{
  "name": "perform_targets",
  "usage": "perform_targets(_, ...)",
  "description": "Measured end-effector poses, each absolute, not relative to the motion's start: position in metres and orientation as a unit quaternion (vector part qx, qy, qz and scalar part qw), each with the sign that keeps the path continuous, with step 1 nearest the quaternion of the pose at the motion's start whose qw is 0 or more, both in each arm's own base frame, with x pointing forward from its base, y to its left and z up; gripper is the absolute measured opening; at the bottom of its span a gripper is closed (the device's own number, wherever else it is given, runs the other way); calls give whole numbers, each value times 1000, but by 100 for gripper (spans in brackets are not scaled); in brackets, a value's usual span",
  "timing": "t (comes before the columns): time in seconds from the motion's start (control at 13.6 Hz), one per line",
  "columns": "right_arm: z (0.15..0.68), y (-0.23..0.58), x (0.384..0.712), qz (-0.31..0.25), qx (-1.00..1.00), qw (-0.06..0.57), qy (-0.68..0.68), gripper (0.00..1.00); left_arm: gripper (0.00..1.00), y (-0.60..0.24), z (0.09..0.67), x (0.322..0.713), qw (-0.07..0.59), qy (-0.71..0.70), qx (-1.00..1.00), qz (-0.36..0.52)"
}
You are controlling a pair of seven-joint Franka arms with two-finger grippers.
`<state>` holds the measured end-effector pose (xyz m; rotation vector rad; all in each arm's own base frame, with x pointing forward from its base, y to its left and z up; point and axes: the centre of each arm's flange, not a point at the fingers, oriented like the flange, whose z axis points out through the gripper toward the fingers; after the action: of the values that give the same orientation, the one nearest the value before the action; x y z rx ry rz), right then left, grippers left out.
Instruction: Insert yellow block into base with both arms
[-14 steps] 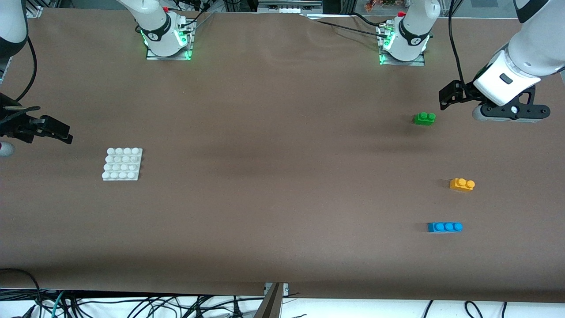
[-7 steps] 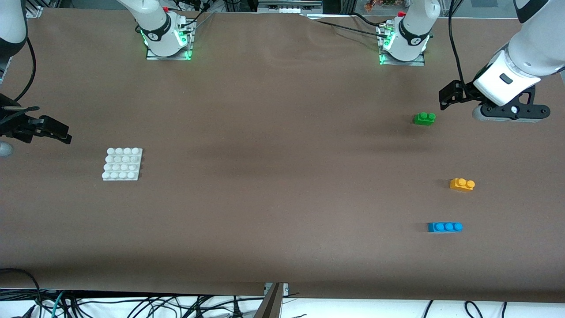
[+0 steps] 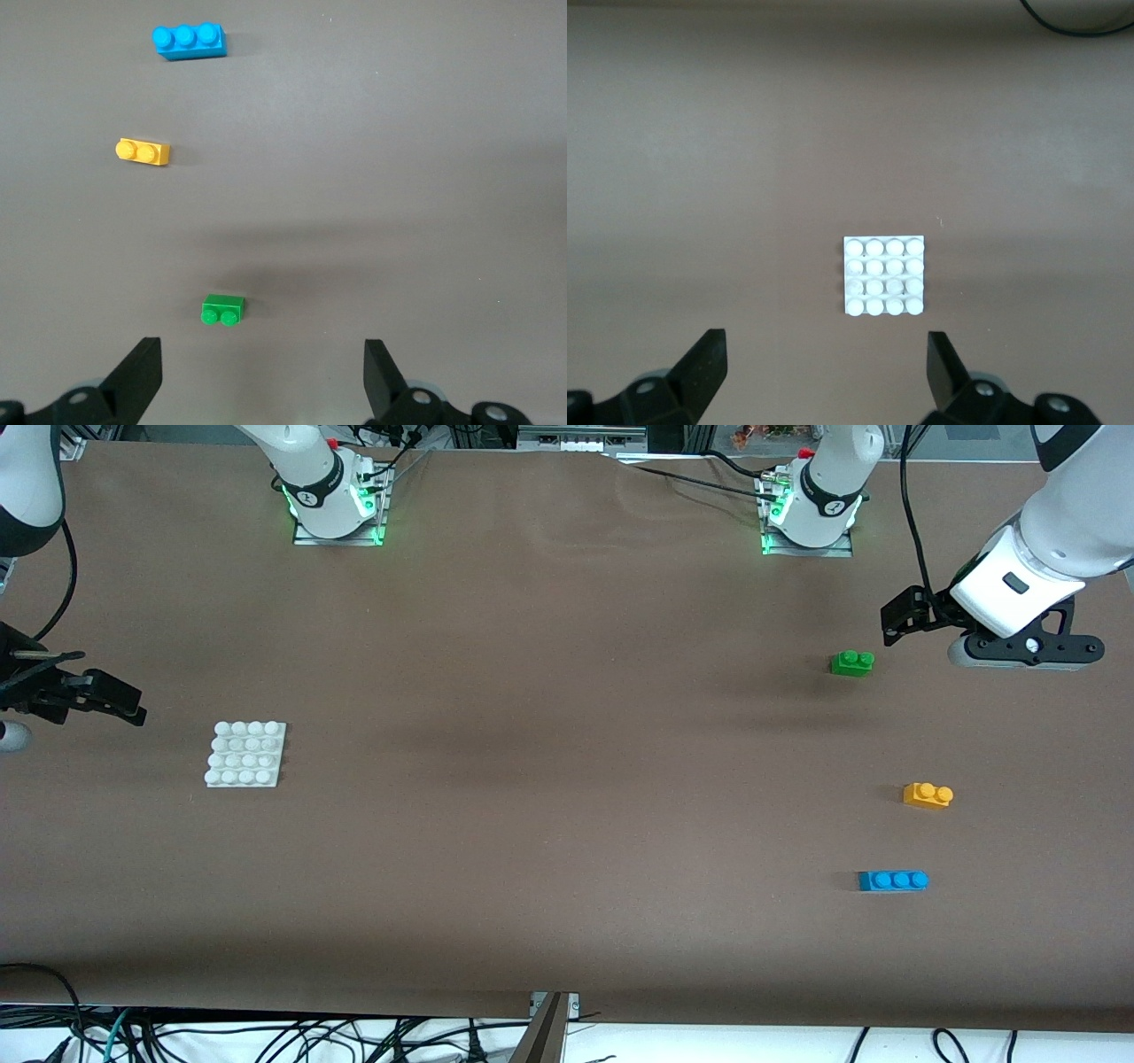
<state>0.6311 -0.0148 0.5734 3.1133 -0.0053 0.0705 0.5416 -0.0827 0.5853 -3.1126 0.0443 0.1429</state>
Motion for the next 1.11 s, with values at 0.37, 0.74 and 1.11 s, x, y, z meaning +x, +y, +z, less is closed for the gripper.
perform_targets(0.37, 574, -14, 633, 32, 999, 19, 0, 100, 100, -83, 585, 542, 13, 14, -999, 46)
perform_targets(0.74, 573, -16, 634, 32, 999, 27, 1, 100, 100, -83, 585, 542, 13, 14, -999, 46)
perform_targets(1.11, 573, -15, 635, 31, 999, 29, 2, 100, 100, -83, 585, 542, 13, 14, -999, 46)
